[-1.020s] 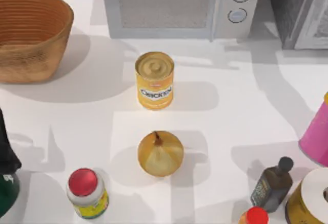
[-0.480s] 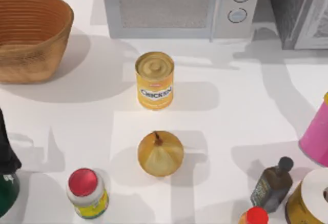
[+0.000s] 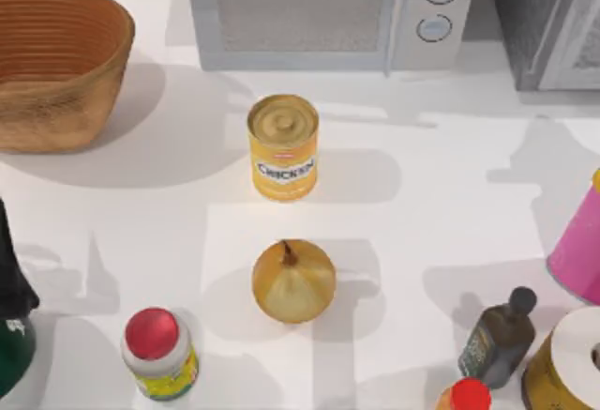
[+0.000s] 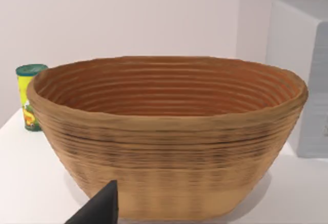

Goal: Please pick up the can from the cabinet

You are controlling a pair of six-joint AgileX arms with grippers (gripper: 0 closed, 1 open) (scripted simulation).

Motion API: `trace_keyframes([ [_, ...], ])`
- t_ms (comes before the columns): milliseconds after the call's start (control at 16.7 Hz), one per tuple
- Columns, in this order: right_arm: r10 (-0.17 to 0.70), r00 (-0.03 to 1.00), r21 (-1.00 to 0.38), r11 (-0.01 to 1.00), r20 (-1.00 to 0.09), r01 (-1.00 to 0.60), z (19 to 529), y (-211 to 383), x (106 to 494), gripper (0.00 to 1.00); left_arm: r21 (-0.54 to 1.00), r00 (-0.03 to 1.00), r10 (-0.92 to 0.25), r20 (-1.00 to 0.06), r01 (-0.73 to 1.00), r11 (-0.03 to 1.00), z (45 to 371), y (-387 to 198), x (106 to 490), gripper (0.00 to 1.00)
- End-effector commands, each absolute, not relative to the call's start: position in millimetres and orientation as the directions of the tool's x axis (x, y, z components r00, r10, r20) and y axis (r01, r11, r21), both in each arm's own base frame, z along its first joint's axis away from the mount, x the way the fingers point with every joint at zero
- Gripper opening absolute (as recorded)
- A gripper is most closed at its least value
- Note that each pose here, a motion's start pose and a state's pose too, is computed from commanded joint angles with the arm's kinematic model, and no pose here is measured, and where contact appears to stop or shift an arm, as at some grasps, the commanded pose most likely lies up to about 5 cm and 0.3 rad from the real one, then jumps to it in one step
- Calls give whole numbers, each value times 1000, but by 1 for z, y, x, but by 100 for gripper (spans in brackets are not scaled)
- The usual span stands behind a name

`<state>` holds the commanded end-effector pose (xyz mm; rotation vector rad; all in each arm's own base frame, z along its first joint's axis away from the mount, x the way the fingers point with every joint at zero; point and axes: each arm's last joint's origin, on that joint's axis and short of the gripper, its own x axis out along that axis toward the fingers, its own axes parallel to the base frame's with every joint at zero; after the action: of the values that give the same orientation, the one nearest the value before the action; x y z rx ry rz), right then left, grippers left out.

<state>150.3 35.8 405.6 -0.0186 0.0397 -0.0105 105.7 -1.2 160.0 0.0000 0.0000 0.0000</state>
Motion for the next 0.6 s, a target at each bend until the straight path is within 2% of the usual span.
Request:
trace_keyframes([
  [300, -9, 996, -17, 1000, -87, 8, 277, 13, 120, 0, 0, 1000, 0, 0, 0, 1000, 160, -1, 106, 100],
  [600, -4, 999, -3, 1000, -44, 4, 185, 2, 107, 0, 0, 1000, 0, 0, 0, 1000, 160, -1, 106, 100],
])
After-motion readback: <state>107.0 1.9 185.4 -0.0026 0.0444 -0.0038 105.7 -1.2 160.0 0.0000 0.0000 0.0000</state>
